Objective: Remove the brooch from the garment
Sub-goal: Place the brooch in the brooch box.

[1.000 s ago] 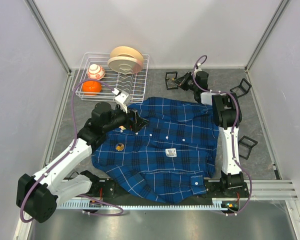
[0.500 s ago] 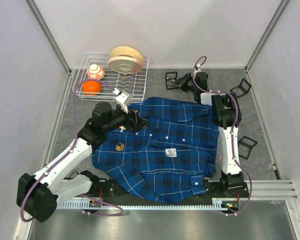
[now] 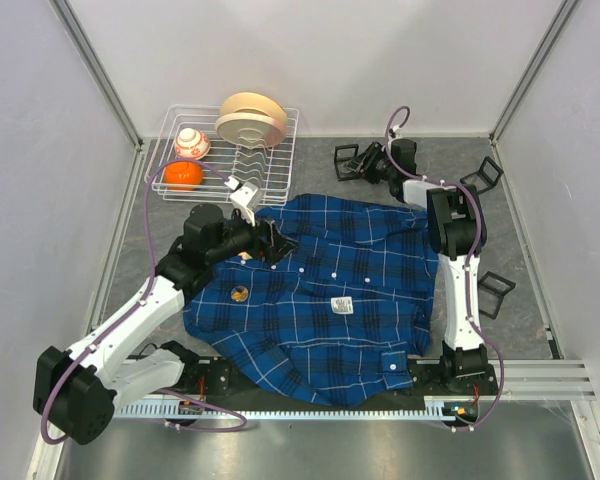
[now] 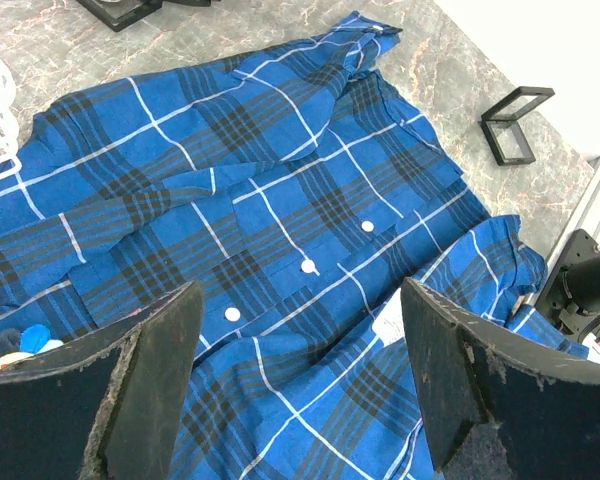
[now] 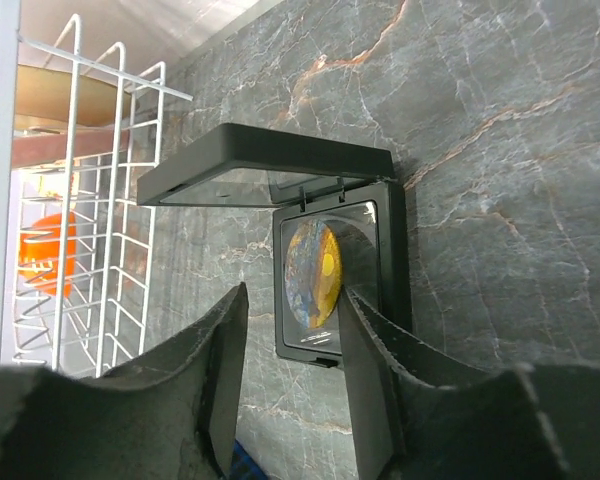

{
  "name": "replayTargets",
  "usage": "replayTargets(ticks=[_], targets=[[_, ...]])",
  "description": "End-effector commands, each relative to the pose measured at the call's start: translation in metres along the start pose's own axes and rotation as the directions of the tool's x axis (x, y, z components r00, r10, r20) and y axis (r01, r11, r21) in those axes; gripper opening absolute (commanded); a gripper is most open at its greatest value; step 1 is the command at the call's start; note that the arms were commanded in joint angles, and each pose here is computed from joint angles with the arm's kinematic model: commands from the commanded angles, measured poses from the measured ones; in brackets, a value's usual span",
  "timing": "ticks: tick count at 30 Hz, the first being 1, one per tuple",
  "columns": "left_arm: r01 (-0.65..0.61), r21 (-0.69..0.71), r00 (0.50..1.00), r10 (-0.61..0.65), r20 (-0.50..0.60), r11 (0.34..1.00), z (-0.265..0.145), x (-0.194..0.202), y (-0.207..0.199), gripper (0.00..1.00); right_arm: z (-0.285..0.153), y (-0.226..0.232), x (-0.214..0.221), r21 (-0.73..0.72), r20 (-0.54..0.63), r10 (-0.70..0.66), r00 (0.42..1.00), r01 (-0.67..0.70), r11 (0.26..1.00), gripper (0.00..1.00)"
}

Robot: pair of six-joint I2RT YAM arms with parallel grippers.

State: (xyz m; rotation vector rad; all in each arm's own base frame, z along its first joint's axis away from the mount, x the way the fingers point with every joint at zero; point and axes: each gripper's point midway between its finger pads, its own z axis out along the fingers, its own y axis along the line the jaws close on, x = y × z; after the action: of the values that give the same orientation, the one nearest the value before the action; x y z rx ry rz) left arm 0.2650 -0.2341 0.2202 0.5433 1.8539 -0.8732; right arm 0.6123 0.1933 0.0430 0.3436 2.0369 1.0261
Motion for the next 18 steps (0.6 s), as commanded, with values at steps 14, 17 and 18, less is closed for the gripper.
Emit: replayTargets(ticks=[14, 17, 18], targets=[[0.241, -0.202, 0.967, -0.252, -0.034, 0.949, -0.008, 0.005, 0.029, 0.80, -0.041, 0.050, -0.052, 0.154, 0.023, -0.218, 0.976, 0.212, 0.965, 0.63], [0.351, -0.356, 0.917, -0.394, -0.055, 0.866, -0.017, 0.026, 0.051, 0.77, -0.053, 0.060, -0.060, 0.174, 0.014, -0.252, 0.968, 0.246, 0.954, 0.63], [0.372, -0.429, 0.901, -0.431, -0.046, 0.823, -0.024, 0.034, 0.062, 0.77, -0.064, 0.061, -0.062, 0.221, 0.001, -0.260, 0.966, 0.253, 0.942, 0.63]])
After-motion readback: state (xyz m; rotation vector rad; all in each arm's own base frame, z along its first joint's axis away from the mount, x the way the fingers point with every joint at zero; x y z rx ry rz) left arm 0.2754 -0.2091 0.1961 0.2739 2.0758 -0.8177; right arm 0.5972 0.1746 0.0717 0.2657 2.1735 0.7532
